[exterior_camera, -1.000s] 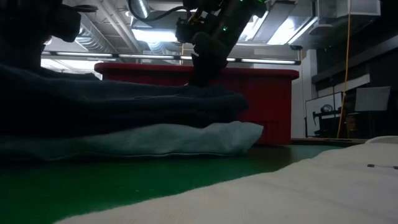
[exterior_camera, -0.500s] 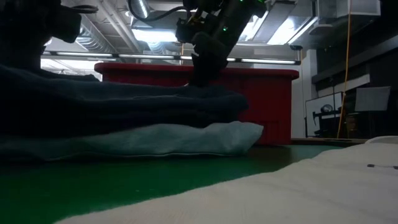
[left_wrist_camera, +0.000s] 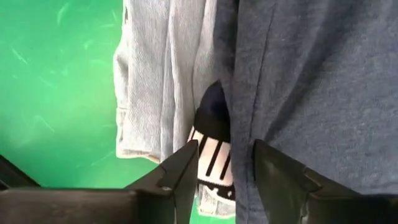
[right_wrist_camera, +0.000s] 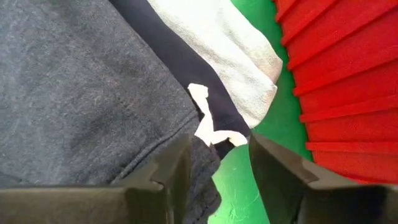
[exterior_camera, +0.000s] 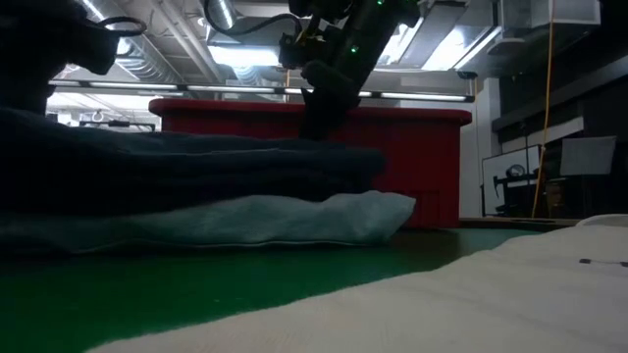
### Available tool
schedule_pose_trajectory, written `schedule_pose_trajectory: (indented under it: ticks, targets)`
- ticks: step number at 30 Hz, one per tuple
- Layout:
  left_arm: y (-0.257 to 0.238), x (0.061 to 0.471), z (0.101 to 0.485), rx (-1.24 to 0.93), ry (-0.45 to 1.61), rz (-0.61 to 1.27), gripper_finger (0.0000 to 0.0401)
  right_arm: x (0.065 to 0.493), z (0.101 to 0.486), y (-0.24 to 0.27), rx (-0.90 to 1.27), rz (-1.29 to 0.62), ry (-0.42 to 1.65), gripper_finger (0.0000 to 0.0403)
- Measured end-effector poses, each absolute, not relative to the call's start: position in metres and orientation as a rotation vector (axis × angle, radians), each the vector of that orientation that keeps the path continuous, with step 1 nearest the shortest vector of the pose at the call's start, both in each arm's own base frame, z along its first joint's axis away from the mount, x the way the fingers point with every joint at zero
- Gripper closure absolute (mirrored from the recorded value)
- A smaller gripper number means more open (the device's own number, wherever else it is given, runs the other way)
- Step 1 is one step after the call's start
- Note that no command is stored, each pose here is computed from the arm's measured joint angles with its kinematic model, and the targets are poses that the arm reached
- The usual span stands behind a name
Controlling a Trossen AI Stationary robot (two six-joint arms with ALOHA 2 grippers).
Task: Fold Laundry from Bin
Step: Fold the gray shorts
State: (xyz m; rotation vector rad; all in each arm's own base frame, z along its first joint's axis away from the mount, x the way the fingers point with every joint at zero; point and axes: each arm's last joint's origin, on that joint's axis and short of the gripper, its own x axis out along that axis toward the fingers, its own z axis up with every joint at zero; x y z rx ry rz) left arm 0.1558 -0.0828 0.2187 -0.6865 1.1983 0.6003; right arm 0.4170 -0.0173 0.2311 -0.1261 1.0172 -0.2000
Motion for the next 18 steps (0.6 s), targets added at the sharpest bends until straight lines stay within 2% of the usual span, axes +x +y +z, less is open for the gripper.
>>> schedule_pose_trajectory:
  ticks: [12,18]
  targets:
    - [-0.082,0.151,0.218,-0.687,1.276,0.605,0.0275,0.414,0.229,-0.018,-0.152,-0.219,1.055,0.0237]
    - [-0.081,0.145,0.217,-0.699,1.358,0.629,0.0290,0.407,0.234,-0.019,-0.284,-0.172,1.158,0.0237]
